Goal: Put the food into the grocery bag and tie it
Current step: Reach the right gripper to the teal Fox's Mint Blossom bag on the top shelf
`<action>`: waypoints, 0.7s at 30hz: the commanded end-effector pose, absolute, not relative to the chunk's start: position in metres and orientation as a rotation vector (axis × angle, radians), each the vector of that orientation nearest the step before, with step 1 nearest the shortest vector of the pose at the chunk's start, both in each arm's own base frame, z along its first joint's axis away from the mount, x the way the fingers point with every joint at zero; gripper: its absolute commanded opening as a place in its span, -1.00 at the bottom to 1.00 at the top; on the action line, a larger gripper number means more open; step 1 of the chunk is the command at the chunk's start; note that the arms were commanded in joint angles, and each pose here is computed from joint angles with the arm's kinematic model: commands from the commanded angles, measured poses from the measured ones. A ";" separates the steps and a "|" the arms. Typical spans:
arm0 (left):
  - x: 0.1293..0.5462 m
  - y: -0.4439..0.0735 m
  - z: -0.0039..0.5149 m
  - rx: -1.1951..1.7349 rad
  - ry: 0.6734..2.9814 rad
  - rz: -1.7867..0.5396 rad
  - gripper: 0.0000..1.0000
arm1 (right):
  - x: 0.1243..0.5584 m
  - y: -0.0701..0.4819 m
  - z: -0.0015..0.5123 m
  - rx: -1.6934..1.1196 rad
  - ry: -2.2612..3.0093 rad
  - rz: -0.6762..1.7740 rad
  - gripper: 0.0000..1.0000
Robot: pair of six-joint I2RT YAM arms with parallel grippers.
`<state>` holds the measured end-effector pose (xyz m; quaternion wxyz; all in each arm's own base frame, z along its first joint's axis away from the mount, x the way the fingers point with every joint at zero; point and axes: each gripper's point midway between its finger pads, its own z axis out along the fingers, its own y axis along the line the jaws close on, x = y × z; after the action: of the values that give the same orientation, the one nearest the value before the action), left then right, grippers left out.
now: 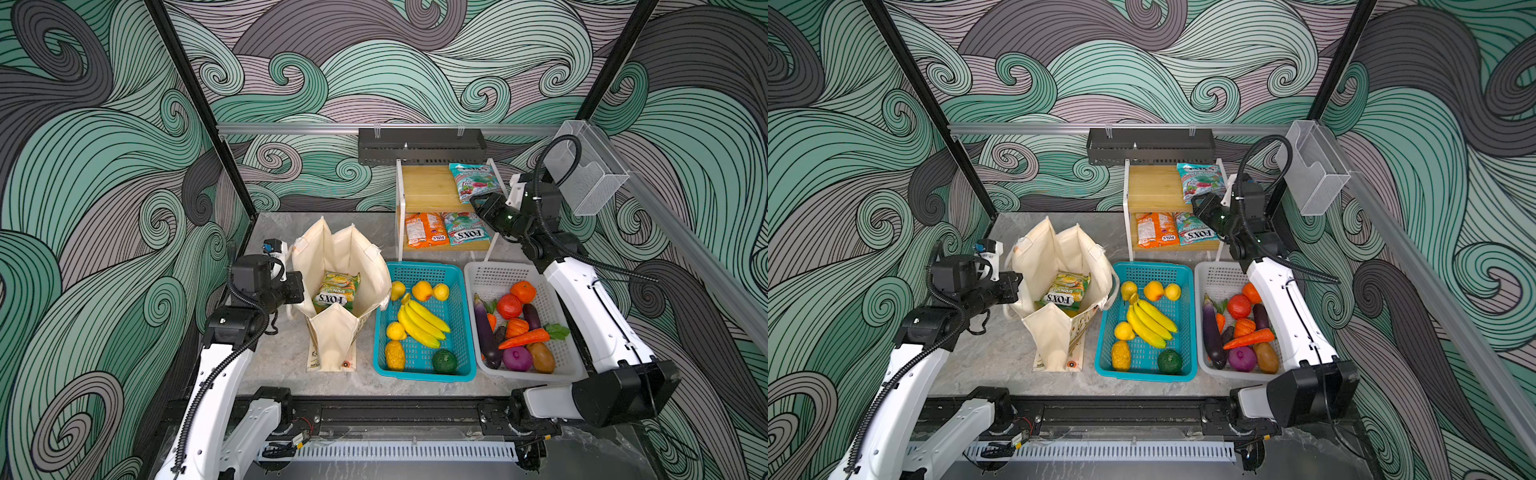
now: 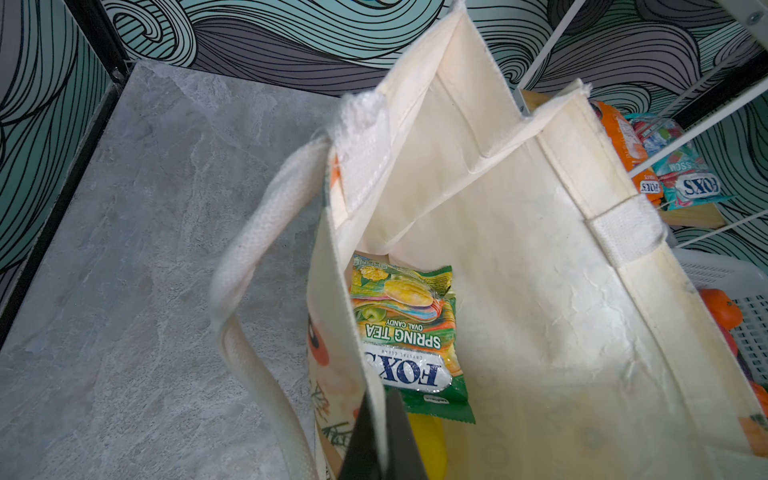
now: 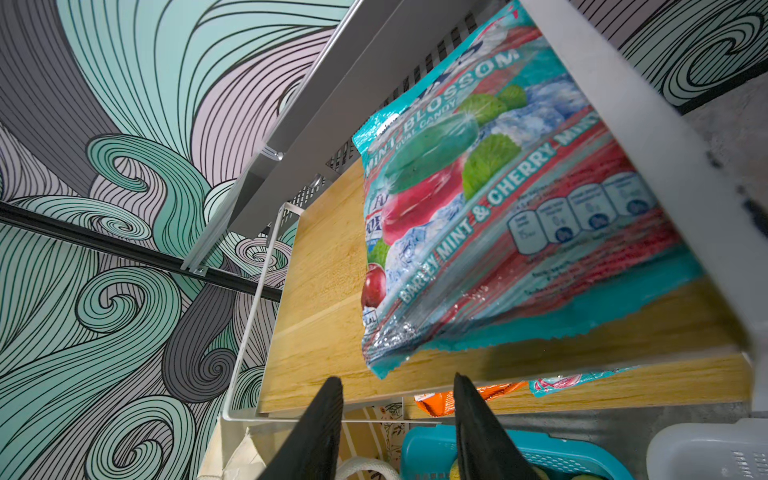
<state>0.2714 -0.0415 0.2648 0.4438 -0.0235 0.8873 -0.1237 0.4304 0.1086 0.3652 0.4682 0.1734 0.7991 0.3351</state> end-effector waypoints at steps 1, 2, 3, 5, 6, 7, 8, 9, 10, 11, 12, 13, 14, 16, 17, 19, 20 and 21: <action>0.272 -0.042 0.266 -0.056 2.193 -0.319 -1.00 | 0.436 0.110 0.374 0.438 1.929 0.839 -0.06; 0.272 -0.042 0.267 -0.058 2.192 -0.318 -1.00 | 0.436 0.111 0.373 0.438 1.934 0.835 -0.06; 0.272 -0.042 0.267 -0.057 2.192 -0.318 -1.00 | 0.437 0.111 0.371 0.443 1.940 0.826 -0.06; 0.272 -0.042 0.266 -0.057 2.193 -0.319 -1.00 | 0.437 0.109 0.366 0.455 1.949 0.811 -0.08; 0.272 -0.042 0.266 -0.058 2.192 -0.318 -1.00 | 0.438 0.108 0.365 0.458 1.948 0.805 -0.09; 0.272 -0.042 0.266 -0.058 2.193 -0.318 -1.00 | 0.438 0.108 0.364 0.459 1.947 0.800 -0.14; 0.272 -0.041 0.267 -0.057 2.191 -0.317 -1.00 | 0.438 0.107 0.365 0.461 1.942 0.793 -0.18; 0.272 -0.042 0.266 -0.058 2.193 -0.318 -1.00 | 0.438 0.105 0.364 0.465 1.939 0.780 -0.22; 0.272 -0.042 0.266 -0.057 2.192 -0.318 -1.00 | 0.439 0.104 0.365 0.465 1.938 0.775 -0.27; 0.272 -0.042 0.266 -0.059 2.194 -0.318 -1.00 | 0.439 0.104 0.364 0.464 1.941 0.773 -0.29; 0.272 -0.042 0.267 -0.059 2.192 -0.319 -1.00 | 0.440 0.104 0.364 0.465 1.944 0.771 -0.30; 0.272 -0.042 0.267 -0.058 2.191 -0.320 -1.00 | 0.441 0.105 0.362 0.464 1.949 0.777 -0.33; 0.271 -0.042 0.267 -0.057 2.189 -0.320 -1.00 | 0.442 0.107 0.363 0.460 1.947 0.786 -0.41; 0.271 -0.042 0.268 -0.056 2.184 -0.320 -1.00 | 0.442 0.109 0.362 0.460 1.944 0.796 -0.59; 0.271 -0.042 0.268 -0.057 2.184 -0.319 -1.00 | 0.442 0.111 0.362 0.456 1.940 0.803 -0.61; 0.271 -0.042 0.268 -0.056 2.187 -0.320 -1.00 | 0.443 0.113 0.363 0.447 1.936 0.817 -0.74; 0.271 -0.042 0.268 -0.055 2.186 -0.320 -1.00 | 0.442 0.115 0.364 0.439 1.937 0.825 -0.82; 0.271 -0.042 0.268 -0.055 2.186 -0.320 -1.00 | 0.441 0.117 0.367 0.430 1.931 0.837 -0.90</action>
<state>0.2713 -0.0417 0.2650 0.4437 -0.0234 0.8870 -0.1256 0.4389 0.1115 0.3617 0.4716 0.1849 0.7956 0.3323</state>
